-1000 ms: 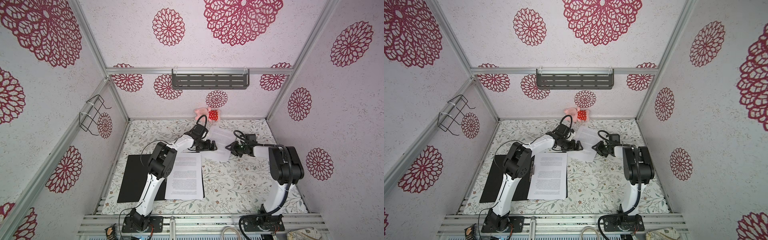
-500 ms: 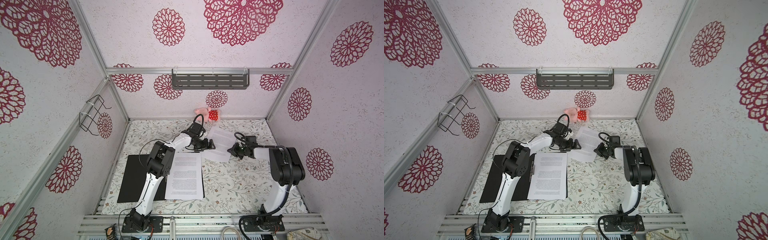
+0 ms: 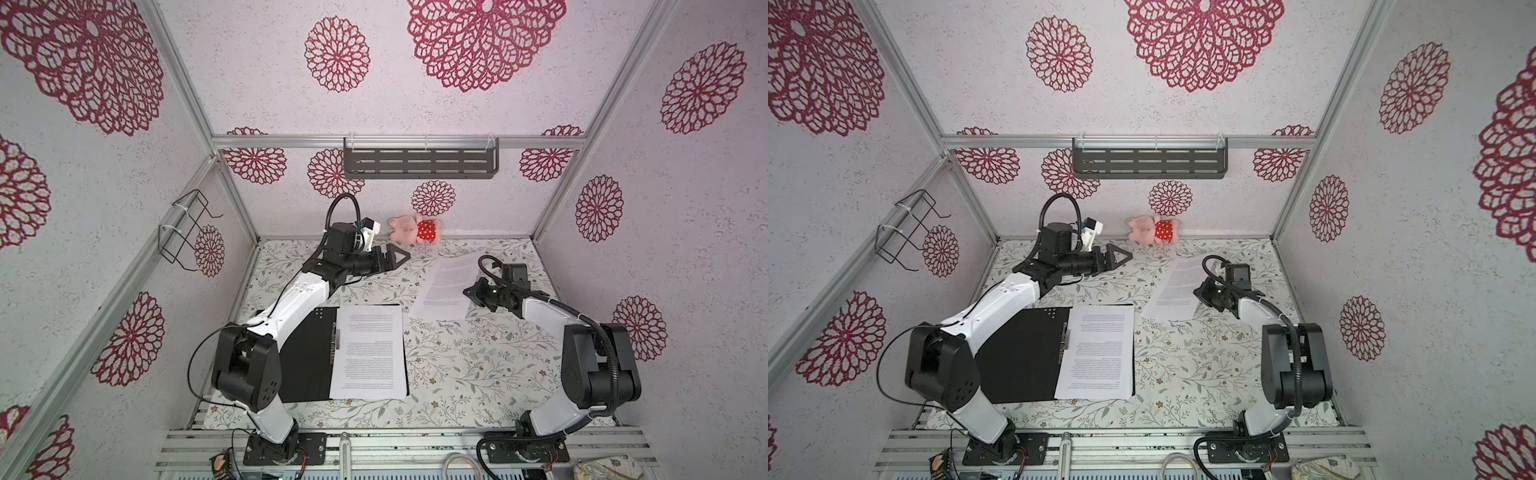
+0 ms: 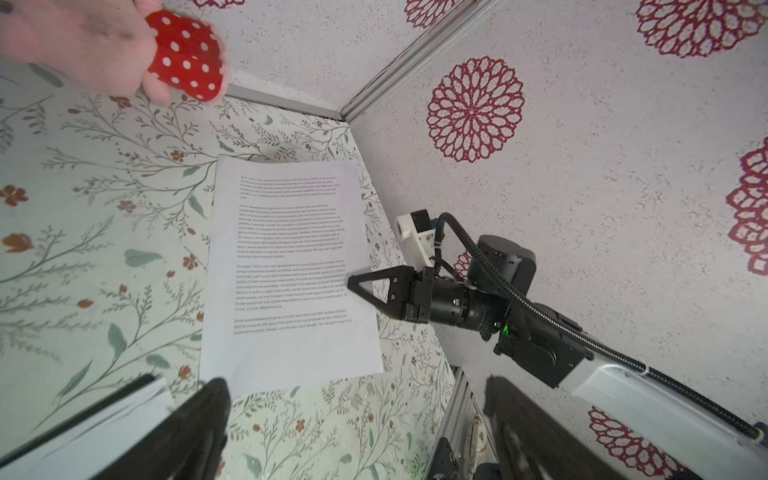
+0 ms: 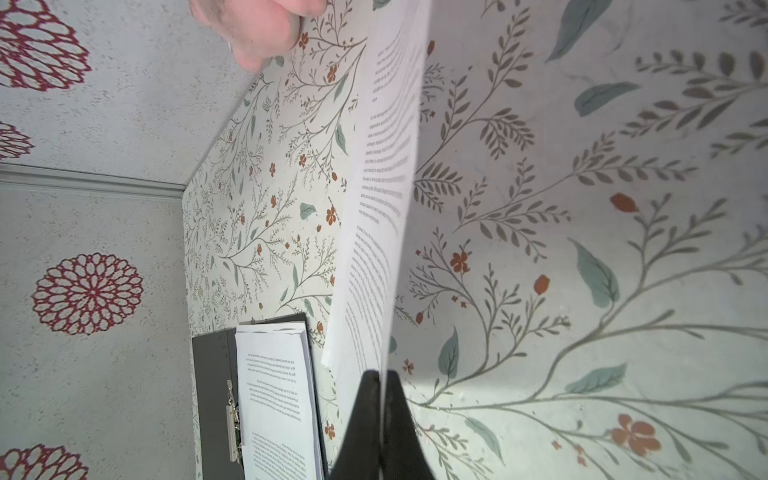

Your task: Put the files into the folder

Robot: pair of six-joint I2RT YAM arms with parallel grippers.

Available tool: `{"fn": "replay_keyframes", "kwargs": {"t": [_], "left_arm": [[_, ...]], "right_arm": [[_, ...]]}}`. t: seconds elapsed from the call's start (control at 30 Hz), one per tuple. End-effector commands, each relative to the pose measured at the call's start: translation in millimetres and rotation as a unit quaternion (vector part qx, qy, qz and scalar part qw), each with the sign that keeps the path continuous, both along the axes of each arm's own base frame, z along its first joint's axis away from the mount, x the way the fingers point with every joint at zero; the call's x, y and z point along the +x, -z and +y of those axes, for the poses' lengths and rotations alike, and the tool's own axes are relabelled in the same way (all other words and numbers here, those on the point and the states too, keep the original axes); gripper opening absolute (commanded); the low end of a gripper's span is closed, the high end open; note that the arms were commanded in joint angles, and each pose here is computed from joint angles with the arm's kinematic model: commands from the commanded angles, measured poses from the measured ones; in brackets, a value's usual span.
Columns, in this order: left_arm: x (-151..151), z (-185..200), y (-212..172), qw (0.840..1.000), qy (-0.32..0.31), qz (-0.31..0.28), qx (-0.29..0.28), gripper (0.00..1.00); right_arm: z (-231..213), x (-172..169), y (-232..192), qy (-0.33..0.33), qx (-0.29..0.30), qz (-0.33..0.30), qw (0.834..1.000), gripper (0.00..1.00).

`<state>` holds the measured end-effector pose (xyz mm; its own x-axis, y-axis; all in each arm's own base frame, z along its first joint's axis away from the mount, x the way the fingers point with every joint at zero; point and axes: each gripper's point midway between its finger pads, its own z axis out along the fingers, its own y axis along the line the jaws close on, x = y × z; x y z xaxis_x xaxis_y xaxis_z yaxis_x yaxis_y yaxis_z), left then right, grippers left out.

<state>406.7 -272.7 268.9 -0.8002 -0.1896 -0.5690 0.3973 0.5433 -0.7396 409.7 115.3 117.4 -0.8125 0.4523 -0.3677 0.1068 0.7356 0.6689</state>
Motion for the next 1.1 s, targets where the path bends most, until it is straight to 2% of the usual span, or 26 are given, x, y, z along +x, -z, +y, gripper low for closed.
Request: {"fn": "replay_keyframes", "kwargs": {"t": [0.0, 0.07, 0.23, 0.33, 0.57, 0.77, 0.9, 1.07], "left_arm": [[-9, 40, 39, 0.997, -0.051, 0.030, 0.057, 0.99], [-23, 61, 49, 0.993, -0.070, 0.034, 0.093, 0.99], [-52, 102, 67, 0.984, -0.102, 0.047, 0.139, 0.99], [-69, 123, 78, 0.976, -0.110, 0.048, 0.181, 0.99], [-93, 151, 89, 0.969, -0.135, 0.050, 0.200, 0.99], [-111, 153, 84, 0.971, -0.129, 0.027, 0.198, 0.99], [-117, 159, 81, 0.969, -0.144, 0.011, 0.200, 0.99], [-121, 177, 87, 0.954, -0.171, 0.016, 0.244, 0.99]], "right_arm": [[1, -8, -22, -0.025, -0.047, -0.016, 0.998, 0.00], [7, -12, -32, -0.036, -0.059, -0.026, 0.997, 0.00], [25, -20, -55, -0.057, -0.091, -0.046, 0.993, 0.00], [48, -26, -71, -0.080, -0.098, -0.062, 0.990, 0.00], [100, -37, -94, -0.126, -0.098, -0.079, 0.984, 0.00], [132, -51, -118, -0.163, -0.091, -0.093, 0.978, 0.00], [174, -71, -138, -0.206, -0.057, -0.102, 0.971, 0.00], [238, -112, -169, -0.276, 0.017, -0.121, 0.954, 0.00]]}}
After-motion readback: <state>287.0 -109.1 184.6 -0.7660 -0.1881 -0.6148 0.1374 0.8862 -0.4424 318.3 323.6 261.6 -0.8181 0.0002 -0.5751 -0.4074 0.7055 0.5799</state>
